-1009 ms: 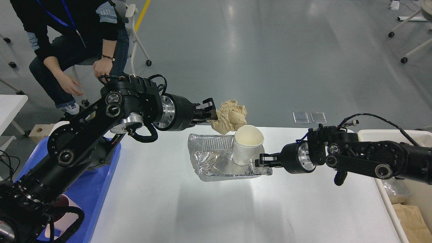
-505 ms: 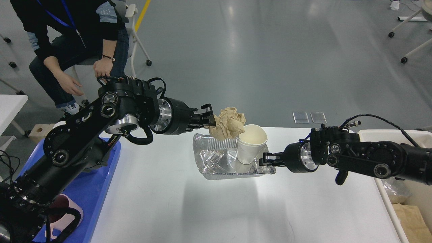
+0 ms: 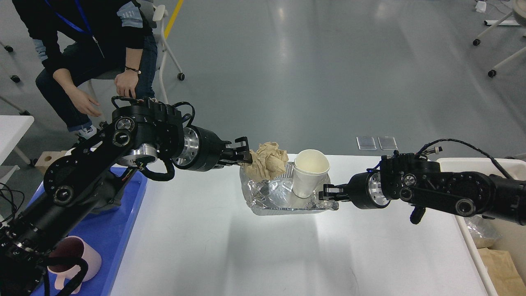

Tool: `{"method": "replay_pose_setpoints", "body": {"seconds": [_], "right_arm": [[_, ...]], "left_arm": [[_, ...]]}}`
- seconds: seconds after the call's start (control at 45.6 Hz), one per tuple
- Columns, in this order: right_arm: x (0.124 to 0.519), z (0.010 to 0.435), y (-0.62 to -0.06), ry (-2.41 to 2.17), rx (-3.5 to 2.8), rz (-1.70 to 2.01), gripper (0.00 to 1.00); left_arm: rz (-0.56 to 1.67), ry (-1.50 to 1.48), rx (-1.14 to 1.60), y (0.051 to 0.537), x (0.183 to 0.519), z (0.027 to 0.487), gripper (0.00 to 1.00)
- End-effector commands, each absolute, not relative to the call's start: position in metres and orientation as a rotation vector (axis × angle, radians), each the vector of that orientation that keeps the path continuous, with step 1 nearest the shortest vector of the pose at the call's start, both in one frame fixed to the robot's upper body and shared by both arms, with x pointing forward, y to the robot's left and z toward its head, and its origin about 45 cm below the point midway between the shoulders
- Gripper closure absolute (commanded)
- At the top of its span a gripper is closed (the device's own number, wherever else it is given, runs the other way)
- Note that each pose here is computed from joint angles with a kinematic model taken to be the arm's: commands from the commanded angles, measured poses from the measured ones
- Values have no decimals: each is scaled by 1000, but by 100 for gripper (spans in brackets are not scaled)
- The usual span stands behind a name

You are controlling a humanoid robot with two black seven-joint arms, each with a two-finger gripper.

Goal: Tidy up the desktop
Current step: 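Carry the beige lump over the foil tray and lower it in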

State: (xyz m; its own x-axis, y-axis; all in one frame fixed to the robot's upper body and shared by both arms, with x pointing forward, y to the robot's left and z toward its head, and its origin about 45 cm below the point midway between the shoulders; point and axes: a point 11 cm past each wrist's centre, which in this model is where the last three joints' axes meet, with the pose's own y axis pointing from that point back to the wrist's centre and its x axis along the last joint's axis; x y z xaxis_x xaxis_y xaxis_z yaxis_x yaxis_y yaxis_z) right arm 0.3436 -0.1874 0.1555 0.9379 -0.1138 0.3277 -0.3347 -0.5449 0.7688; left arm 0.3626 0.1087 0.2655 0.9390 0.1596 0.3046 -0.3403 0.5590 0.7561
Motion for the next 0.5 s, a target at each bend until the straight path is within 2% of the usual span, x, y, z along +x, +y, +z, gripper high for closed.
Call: {"method": "replay_pose_setpoints", "body": {"seconds": [0.0, 0.483], "right_arm": [[344, 156, -187, -319, 2145, 299, 100], [347, 164, -184, -324, 2156, 317, 100]], "left_arm": [[306, -179, 955, 118, 364, 256, 82], [299, -134, 957, 114, 365, 244, 82]]}}
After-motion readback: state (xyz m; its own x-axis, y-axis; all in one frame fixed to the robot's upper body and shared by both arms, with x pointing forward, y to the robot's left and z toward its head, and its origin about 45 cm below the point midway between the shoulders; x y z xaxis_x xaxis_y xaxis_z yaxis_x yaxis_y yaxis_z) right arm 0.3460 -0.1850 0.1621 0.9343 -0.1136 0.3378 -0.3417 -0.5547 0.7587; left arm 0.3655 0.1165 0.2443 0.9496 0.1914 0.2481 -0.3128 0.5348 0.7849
